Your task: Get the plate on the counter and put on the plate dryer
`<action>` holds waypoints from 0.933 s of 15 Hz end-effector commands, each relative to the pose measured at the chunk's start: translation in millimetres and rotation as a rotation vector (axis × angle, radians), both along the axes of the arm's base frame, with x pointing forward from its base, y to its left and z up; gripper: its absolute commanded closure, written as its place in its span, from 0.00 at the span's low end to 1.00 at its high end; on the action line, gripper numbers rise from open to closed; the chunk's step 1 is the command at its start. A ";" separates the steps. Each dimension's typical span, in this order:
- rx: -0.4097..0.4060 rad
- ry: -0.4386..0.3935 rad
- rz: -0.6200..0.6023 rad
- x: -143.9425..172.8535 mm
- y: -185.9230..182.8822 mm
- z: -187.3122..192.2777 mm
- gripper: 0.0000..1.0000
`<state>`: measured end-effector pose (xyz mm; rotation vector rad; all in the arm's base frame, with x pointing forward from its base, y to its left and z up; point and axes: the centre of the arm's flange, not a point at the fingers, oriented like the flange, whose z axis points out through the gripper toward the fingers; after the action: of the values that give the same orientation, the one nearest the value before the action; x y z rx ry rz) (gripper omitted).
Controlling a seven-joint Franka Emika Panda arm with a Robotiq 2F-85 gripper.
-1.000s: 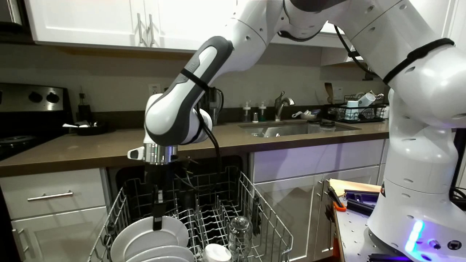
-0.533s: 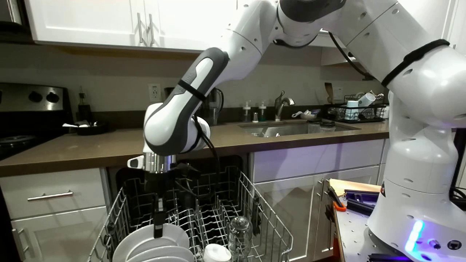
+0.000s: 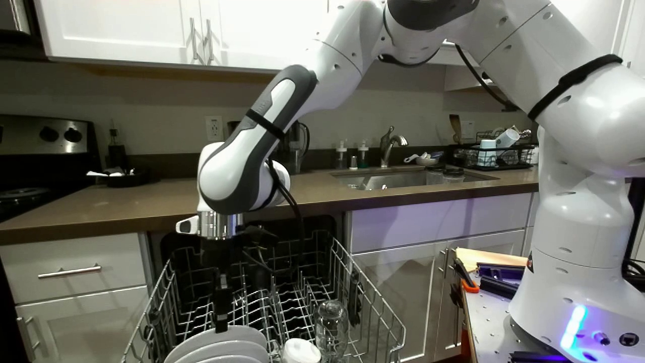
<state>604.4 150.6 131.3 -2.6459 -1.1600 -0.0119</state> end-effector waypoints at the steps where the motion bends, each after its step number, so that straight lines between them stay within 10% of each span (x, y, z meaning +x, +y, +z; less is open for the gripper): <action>1: -0.011 0.007 0.005 -6.2 1.6 31.9 0.30; 6: -0.058 -0.055 0.016 -13.3 0.4 73.9 0.00; 14: -0.239 -0.089 0.024 -20.6 -8.9 106.2 0.00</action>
<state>596.6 142.7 224.2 -2.8015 -1.2797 -0.0454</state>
